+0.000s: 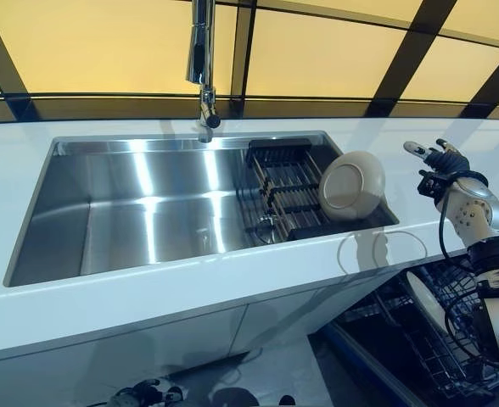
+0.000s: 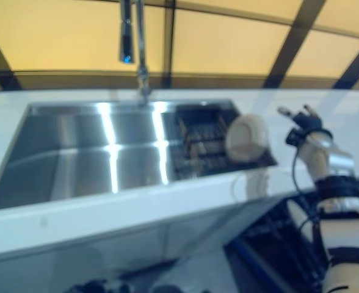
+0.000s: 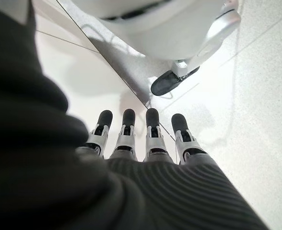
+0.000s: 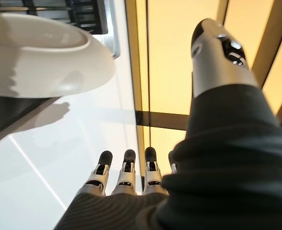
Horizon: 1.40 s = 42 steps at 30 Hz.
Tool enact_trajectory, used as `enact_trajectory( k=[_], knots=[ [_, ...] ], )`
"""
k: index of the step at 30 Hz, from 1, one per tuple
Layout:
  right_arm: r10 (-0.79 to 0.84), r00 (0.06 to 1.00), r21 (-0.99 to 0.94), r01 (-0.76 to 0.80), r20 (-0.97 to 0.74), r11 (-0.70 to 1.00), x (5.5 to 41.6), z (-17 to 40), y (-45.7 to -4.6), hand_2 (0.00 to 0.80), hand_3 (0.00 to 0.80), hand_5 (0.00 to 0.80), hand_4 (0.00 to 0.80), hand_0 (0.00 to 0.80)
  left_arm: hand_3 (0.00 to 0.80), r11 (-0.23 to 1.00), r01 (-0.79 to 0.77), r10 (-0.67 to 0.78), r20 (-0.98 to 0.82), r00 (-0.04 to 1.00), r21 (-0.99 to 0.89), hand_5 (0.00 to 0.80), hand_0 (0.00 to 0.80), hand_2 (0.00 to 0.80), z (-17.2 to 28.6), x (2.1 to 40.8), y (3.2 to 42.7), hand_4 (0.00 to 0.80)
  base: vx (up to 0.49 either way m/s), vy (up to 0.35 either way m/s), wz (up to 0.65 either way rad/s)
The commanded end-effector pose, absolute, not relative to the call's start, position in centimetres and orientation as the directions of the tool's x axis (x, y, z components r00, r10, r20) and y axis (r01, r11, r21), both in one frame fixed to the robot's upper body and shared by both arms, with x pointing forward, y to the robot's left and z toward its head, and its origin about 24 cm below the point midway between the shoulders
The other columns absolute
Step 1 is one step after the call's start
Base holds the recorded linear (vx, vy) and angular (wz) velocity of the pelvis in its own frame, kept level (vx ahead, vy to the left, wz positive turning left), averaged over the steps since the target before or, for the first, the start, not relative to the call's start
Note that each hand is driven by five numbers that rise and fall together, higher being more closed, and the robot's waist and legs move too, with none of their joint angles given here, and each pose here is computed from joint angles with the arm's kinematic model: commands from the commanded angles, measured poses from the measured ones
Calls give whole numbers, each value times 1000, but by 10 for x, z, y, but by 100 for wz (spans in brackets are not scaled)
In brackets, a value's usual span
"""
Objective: Take plates into dishwasher
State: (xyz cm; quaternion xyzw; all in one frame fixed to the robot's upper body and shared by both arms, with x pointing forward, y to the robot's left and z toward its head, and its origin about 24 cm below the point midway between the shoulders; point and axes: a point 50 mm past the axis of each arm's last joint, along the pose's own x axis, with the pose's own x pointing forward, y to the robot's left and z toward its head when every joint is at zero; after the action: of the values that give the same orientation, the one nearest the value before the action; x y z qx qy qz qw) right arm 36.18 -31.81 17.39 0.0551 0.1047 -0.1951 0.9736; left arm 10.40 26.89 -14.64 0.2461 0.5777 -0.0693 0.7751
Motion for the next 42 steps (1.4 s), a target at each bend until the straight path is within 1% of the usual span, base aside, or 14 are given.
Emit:
enact_trajectory(
  k=[1,9,19,31,42],
  knots=[
    [-380,919,31,385,-105,923,363,233,-334,0,0,0,0,0,0,857,402,178,-918,353,321,0,0,0,-142,117,271,0,16,-36,1],
    [-428,892,-25,430,-146,903,352,239,-360,0,0,0,0,0,0,855,398,190,-915,355,332,0,0,0,-141,113,277,0,19,-40,5],
    [-396,899,-81,388,-186,918,346,234,-371,0,0,0,0,0,0,850,399,192,-907,374,344,0,0,0,-138,115,282,0,-3,-16,1],
    [-335,918,-145,310,-211,940,355,234,-356,0,0,0,0,0,0,844,408,177,-900,398,347,0,0,0,-136,123,278,0,-2,-6,1],
    [-290,932,-136,265,-218,954,365,230,-338,0,0,0,0,0,0,838,418,174,-897,406,352,0,0,0,-135,128,277,0,0,0,0]
  ],
)
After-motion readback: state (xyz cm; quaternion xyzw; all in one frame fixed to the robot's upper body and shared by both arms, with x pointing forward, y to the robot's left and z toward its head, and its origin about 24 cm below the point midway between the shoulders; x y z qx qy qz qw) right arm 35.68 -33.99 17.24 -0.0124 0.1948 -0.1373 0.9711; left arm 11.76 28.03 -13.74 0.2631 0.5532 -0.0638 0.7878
